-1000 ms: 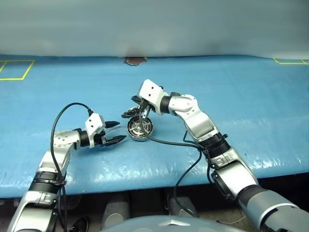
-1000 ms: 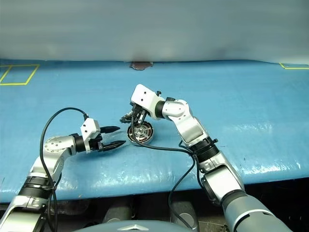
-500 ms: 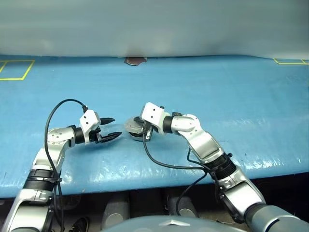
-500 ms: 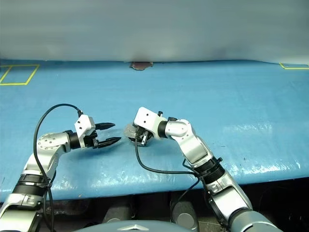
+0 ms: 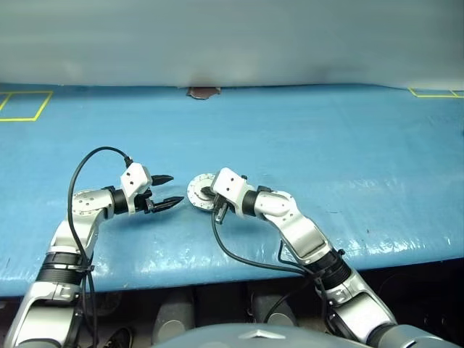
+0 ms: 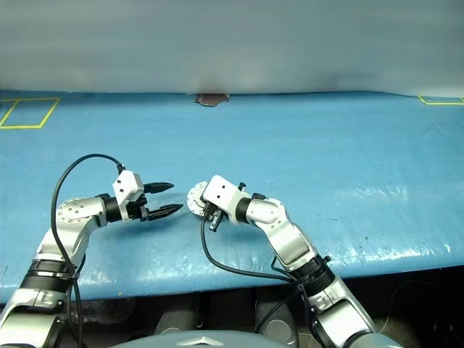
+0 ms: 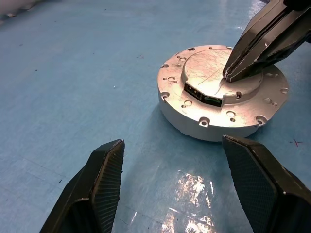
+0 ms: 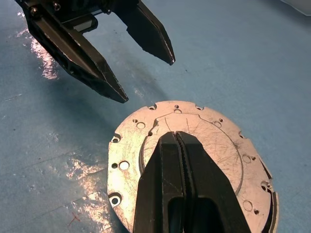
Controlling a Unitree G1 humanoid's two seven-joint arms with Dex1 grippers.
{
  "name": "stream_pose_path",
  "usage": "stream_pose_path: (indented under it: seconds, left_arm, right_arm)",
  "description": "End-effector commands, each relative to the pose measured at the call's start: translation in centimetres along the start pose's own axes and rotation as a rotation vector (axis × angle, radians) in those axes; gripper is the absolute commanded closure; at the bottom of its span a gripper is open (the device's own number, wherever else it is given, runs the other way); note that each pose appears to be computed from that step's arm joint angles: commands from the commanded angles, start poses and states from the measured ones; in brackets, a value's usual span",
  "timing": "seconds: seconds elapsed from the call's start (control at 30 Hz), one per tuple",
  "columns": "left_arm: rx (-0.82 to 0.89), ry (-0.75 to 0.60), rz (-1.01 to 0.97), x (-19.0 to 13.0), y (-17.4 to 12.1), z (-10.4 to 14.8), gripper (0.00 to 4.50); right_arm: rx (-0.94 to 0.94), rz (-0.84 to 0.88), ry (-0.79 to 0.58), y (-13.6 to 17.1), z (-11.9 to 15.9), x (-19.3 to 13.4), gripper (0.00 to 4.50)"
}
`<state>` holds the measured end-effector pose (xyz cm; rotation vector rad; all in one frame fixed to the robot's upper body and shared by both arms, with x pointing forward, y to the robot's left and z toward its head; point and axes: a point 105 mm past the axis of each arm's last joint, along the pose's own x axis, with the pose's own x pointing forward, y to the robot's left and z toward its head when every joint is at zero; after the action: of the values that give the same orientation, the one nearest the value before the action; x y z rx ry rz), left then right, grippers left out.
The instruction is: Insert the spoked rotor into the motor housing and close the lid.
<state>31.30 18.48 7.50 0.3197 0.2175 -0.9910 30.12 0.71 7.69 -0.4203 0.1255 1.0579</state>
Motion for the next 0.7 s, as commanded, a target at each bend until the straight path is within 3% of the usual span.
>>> stream_pose_path:
  seconds: [0.03,0.13,0.3,0.33,0.4,0.7]
  left_arm:
    - [0.017,-0.024,-0.011,0.4,0.0,0.9,0.99]
    - [0.017,-0.028,-0.015,0.6,-0.1,0.9,0.99]
    - [0.017,-0.031,-0.018,0.7,-0.1,1.0,0.99]
    - [0.02,-0.031,-0.018,0.8,-0.1,1.0,0.99]
    - [0.023,-0.032,-0.016,0.8,0.0,1.0,0.99]
    - [0.028,-0.03,-0.012,0.8,0.1,1.0,0.99]
  right_arm:
    - [0.069,-0.042,0.068,0.3,-3.1,0.0,4.46]
    - [0.106,-0.063,0.035,0.1,-2.9,-0.2,4.46]
    - [0.197,-0.067,-0.121,-0.8,0.1,-1.3,4.46]
    - [0.194,-0.067,-0.144,-0.9,0.6,-1.5,4.29]
    - [0.193,-0.055,-0.17,-1.0,1.1,-1.8,3.86]
    - [0.241,-0.075,-0.179,-1.0,1.3,-1.6,0.89]
